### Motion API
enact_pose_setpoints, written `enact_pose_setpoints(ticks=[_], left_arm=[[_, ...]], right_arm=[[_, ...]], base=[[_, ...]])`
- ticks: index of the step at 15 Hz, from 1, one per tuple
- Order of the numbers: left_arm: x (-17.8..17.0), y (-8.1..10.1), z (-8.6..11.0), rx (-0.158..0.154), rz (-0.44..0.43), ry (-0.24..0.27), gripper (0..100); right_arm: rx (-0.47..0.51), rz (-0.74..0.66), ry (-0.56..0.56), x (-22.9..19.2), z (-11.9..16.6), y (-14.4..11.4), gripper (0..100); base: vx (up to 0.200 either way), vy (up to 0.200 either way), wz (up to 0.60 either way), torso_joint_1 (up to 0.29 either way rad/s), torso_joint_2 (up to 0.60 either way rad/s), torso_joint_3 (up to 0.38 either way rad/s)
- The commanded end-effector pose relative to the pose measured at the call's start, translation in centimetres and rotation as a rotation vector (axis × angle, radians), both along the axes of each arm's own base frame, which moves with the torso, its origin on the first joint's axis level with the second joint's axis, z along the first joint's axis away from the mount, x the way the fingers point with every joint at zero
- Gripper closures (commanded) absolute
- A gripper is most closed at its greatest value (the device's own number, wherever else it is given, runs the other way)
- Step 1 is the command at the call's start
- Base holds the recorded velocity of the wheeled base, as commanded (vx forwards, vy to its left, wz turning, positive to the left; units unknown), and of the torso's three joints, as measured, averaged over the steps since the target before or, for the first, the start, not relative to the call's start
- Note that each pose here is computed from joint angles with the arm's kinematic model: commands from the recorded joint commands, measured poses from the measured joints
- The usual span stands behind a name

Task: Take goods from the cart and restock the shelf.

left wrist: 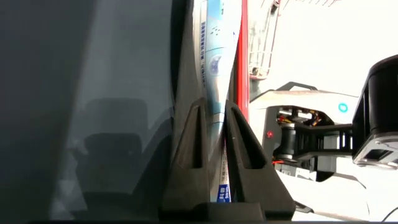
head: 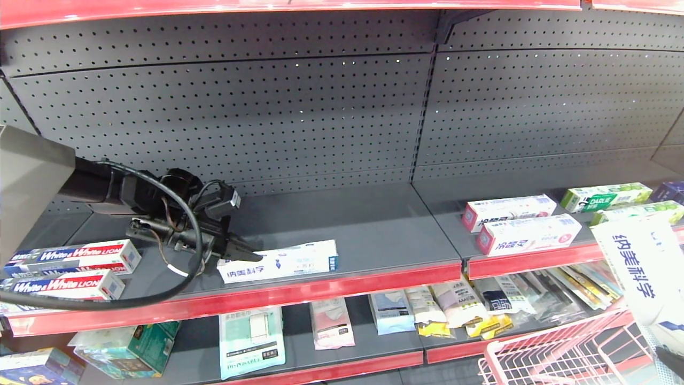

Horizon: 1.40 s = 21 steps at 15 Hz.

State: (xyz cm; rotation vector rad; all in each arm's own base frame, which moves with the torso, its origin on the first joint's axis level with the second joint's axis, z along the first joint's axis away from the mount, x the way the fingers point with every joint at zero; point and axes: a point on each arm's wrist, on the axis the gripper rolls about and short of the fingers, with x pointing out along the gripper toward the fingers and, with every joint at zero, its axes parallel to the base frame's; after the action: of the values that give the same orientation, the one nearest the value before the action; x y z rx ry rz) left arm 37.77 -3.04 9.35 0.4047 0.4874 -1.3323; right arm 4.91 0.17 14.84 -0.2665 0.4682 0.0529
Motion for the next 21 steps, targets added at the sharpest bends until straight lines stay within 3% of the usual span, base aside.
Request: enact_pose_setpoints(ticks=[1,21], left_arm=[[0.1,0.2,0.6,-0.002,0.004,-0.018,100],[-0.4,0.3,-0.5,0.012,0.007,0.02,100]], right_arm=[[0.0,0.0,-0.001,0.0,0.0,0.0,100],[-0.001,-0.001,-0.001,0.0,0.1,0.0,100]], base=[[0.0,0.0,0.0,0.0,0.0,0.0],[0.0,0.0,0.0,0.0,0.0,0.0]])
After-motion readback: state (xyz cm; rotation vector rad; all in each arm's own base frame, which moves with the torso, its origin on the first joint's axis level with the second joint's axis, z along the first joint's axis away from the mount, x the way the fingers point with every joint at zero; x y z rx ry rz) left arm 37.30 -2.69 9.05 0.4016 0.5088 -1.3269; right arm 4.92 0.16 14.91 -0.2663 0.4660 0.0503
